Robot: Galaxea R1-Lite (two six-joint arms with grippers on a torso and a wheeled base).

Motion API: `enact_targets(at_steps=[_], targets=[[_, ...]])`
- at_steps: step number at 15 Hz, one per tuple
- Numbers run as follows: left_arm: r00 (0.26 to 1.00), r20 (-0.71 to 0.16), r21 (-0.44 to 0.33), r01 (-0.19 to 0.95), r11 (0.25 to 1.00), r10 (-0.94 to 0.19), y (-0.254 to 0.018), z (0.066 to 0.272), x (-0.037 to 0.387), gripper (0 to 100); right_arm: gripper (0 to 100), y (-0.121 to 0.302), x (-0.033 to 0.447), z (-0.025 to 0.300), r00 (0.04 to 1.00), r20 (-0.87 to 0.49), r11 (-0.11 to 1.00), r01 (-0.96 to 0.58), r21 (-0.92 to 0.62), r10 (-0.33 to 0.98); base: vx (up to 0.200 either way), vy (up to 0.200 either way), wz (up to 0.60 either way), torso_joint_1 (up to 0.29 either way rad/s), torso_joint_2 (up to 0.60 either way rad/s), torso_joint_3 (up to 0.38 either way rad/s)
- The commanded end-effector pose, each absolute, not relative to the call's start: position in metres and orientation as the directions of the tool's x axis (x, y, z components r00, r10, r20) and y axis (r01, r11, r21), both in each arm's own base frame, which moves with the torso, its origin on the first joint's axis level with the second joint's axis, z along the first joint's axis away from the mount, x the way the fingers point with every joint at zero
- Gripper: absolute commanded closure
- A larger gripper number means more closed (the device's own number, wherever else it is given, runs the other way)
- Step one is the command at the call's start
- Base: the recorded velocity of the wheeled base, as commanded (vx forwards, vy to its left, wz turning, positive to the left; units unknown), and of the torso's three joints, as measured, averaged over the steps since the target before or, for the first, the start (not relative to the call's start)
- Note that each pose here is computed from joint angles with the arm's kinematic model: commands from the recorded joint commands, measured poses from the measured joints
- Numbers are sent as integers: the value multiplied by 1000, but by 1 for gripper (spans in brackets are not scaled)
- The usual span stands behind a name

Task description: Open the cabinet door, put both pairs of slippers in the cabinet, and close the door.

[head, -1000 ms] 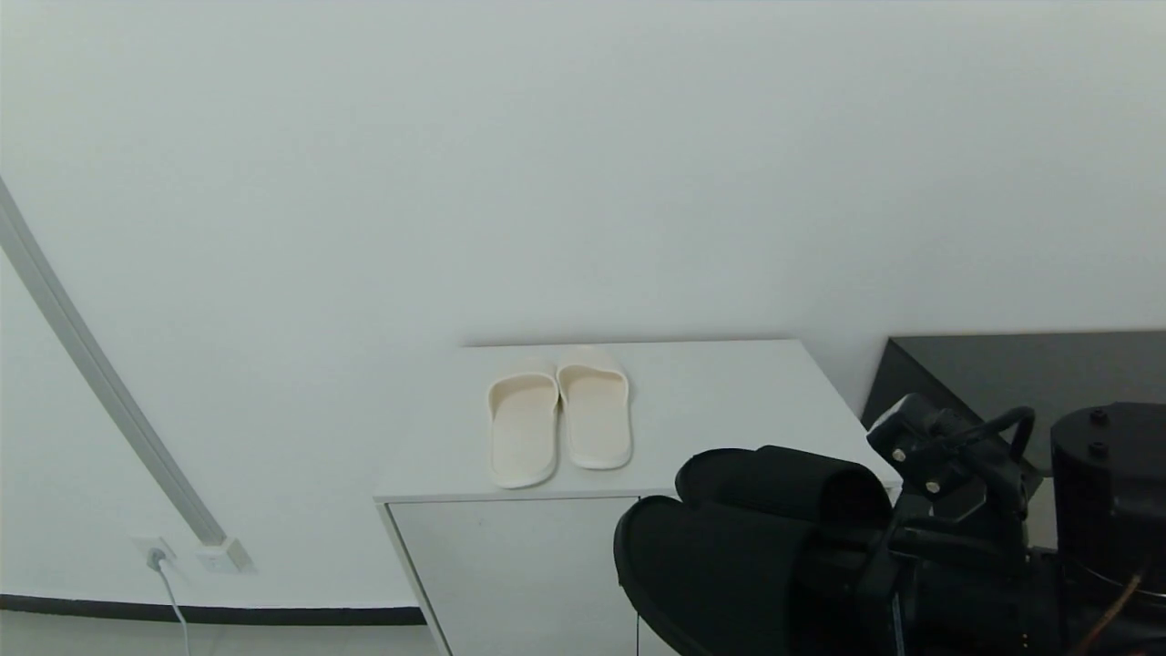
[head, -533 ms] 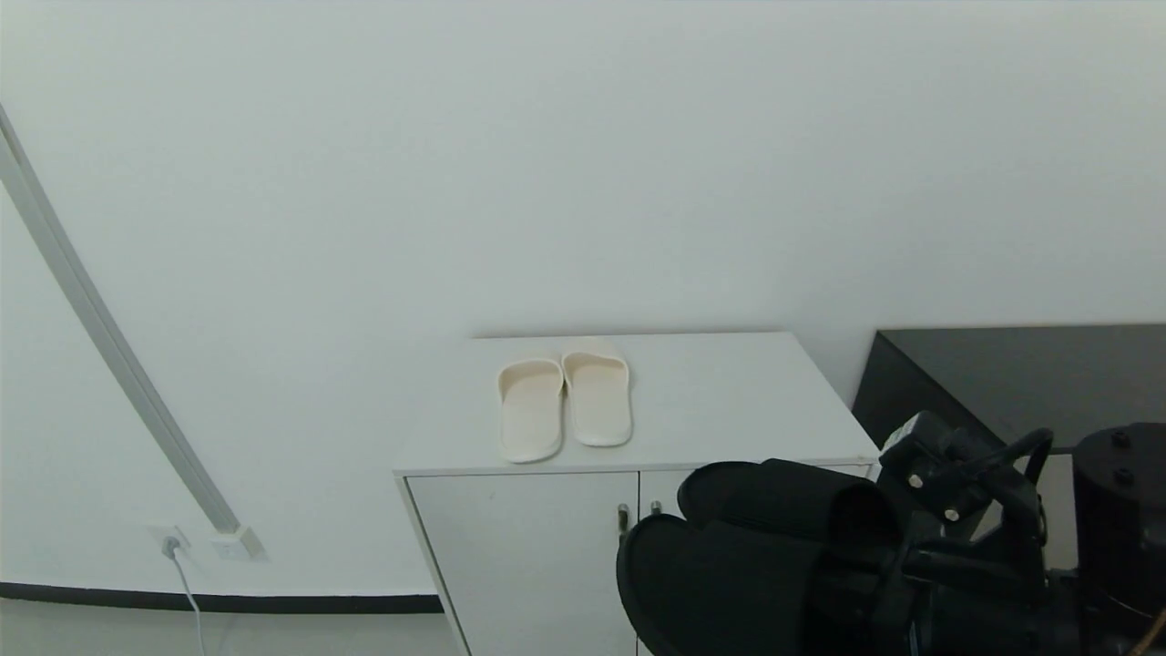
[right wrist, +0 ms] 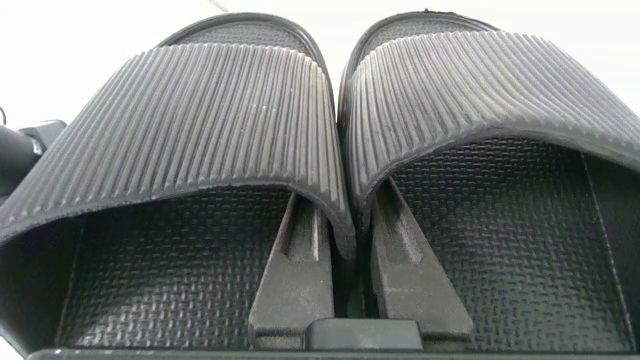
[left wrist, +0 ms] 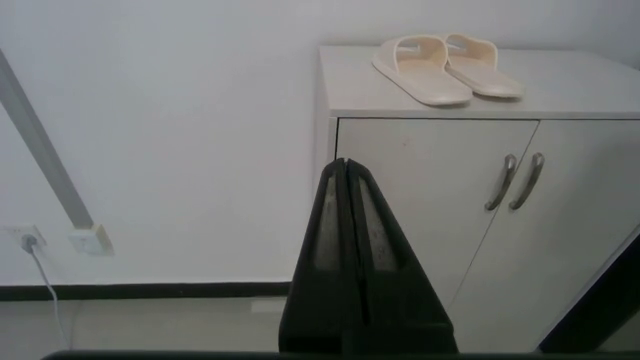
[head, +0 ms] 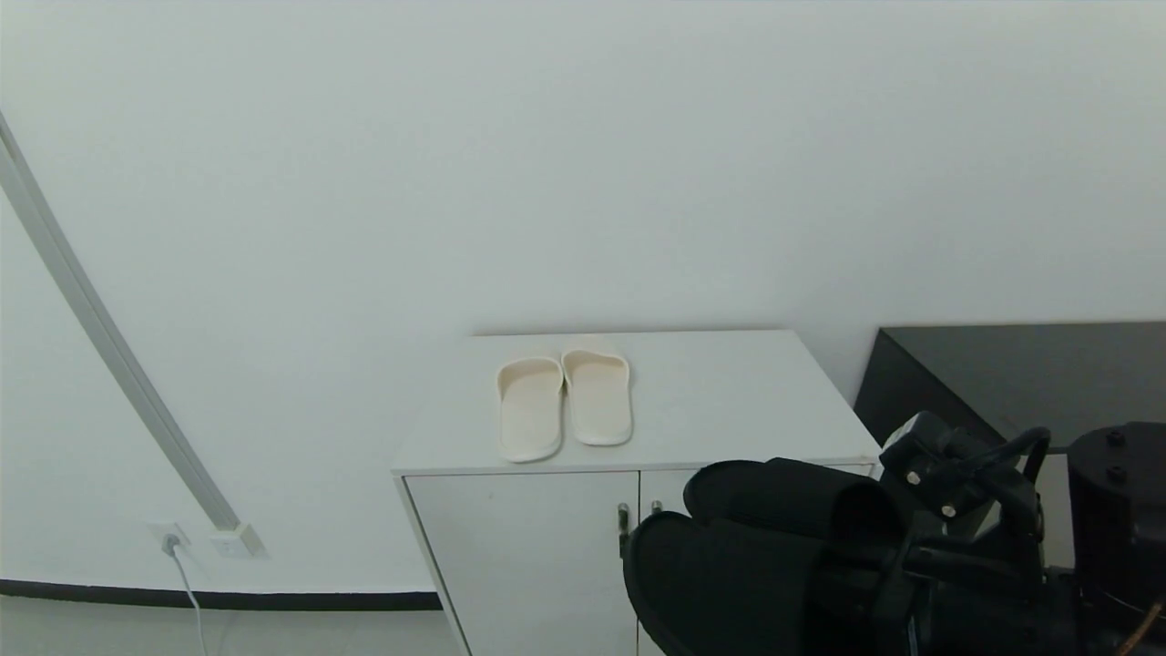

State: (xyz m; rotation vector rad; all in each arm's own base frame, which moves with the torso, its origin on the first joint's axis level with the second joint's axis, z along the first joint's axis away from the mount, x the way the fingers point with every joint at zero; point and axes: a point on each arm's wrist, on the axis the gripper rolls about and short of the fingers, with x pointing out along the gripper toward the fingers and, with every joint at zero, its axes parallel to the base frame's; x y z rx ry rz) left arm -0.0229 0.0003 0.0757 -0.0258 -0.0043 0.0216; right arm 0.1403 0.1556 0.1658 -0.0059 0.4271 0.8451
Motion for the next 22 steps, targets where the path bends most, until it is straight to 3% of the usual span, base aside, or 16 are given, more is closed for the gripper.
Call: enact_targets(at_steps=[1,5,6,12,22], targets=[[1000,3,-26,-21,999,21,0,76,-23,100,100,156,141,164,582,-375,669,-725,163,722,0,0,0,0,0,0],[1000,3,-26,-18,999,18,0,76,-23,100,100,155,140,162,581,-381,667,-731,145,719,0,0,0,0,0,0],[1000,3,-28,-17,999,17,0,76,-23,0,100,154,139,161,579,-383,665,-734,137,719,0,0,0,0,0,0],[1000,3,-28,-18,999,18,0,76,-23,0,100,154,139,161,577,-386,664,-736,136,719,0,0,0,-79,182,105],[1000,3,-28,-18,999,18,0,76,-23,0,100,153,137,151,561,-423,662,-736,139,712,0,0,0,-214,507,293]])
